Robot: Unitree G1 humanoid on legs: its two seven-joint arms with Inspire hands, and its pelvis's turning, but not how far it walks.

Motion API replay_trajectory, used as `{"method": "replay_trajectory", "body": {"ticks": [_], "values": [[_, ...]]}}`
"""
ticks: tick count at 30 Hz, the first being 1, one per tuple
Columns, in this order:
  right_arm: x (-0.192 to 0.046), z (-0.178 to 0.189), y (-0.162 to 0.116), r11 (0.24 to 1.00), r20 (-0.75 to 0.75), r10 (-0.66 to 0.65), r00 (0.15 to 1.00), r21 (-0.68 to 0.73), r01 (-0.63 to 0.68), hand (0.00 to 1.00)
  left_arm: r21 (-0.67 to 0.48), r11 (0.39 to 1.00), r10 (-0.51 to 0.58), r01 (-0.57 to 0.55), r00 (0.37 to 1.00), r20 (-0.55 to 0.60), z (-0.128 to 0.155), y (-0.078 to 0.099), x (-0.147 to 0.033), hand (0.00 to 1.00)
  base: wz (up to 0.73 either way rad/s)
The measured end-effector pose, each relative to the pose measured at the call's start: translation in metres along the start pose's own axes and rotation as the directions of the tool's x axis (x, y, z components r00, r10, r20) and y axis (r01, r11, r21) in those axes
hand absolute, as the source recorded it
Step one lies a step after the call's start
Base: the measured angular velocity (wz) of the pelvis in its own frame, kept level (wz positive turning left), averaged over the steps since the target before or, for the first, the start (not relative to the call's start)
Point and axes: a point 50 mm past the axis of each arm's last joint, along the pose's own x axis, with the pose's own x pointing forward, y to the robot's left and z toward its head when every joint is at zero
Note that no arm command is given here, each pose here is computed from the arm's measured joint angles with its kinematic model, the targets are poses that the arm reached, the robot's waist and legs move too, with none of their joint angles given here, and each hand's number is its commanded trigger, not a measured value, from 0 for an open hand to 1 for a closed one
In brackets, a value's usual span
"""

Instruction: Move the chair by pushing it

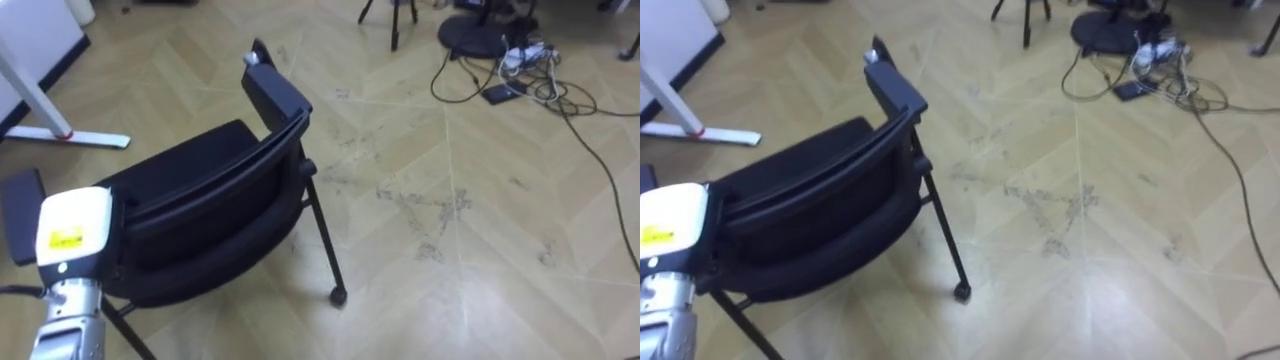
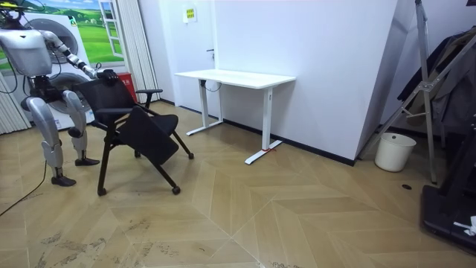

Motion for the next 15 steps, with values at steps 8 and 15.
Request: {"method": "replay_trajectory", "body": {"ticks": [8, 15], "values": [[-0.066, 0.014, 0.095, 0.859, 0.212, 0.506, 0.836, -0.213, -0.465, 0.0, -0.026, 1.0, -0.003, 0.005, 0.997, 0.077, 0.021, 0.002, 0.015, 1.0, -0.01], [-0.132, 0.007, 0.134, 0.537, 0.219, 0.842, 0.494, -0.433, -0.724, 0.0, -0.03, 1.0, 0.006, -0.001, 0.989, 0.151, 0.039, 0.009, 0.027, 1.0, 0.01]]}}
